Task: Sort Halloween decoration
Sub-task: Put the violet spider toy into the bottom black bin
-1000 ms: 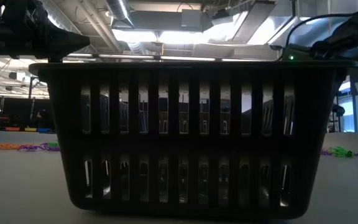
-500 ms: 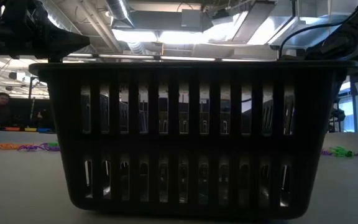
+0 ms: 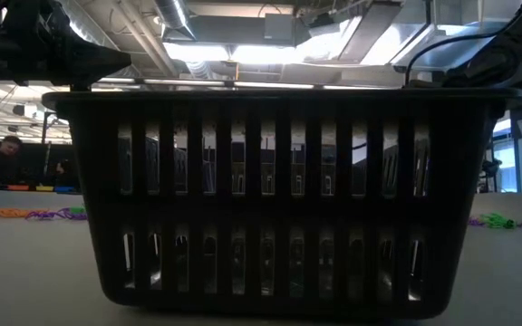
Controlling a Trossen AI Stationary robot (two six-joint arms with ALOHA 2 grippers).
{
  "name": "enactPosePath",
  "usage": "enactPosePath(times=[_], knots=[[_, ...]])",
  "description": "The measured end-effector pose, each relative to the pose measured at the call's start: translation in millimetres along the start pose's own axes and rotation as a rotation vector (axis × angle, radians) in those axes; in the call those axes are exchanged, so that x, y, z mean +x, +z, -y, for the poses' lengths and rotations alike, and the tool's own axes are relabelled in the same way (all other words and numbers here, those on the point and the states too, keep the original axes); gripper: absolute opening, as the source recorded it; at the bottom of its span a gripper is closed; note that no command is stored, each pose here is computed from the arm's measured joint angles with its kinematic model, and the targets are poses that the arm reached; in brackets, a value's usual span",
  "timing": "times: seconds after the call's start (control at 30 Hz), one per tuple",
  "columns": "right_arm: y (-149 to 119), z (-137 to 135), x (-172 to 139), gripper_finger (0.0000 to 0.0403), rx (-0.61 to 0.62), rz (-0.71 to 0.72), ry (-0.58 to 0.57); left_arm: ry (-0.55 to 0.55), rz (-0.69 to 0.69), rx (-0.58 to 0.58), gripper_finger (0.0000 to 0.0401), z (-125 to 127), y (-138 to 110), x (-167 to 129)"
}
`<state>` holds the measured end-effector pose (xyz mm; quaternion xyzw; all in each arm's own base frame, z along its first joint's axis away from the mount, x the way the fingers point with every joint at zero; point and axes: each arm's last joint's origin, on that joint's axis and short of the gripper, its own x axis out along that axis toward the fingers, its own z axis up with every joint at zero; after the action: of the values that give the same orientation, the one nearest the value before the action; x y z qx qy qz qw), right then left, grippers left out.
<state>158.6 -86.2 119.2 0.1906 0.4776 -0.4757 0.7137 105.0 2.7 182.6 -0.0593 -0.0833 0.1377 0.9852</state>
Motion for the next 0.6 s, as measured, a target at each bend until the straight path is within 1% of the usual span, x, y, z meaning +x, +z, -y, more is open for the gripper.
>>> enactPosePath(times=[0.1, 0.27, 0.4, 0.5, 0.53, 0.6], knots=[[3, -1, -3, 0.0003, -0.002, 0.012, 0.014, 0.000, 0.000, 0.000, 0.0007, 0, 0, 0], [7, 1, -11, 0.0002, 0.005, 0.056, 0.036, 0.000, 0.000, 0.000, 0.0007, 0, 0, 0], [10, 2, -18, 0.0001, 0.021, 0.091, 0.082, 0.000, 0.001, 0.000, 0.0007, 0, 0, 0], [12, -5, -28, 0.0001, 0.014, 0.150, 0.162, 0.000, 0.000, 0.000, 0.0007, 0, 0, 0], [13, -9, -32, 0.0001, 0.007, 0.178, 0.215, 0.000, 0.000, 0.000, 0.0007, 0, 0, 0], [17, -21, -43, 0.0001, -0.036, 0.259, 0.357, 0.000, 0.000, 0.000, 0.0007, 0, 0, 0]])
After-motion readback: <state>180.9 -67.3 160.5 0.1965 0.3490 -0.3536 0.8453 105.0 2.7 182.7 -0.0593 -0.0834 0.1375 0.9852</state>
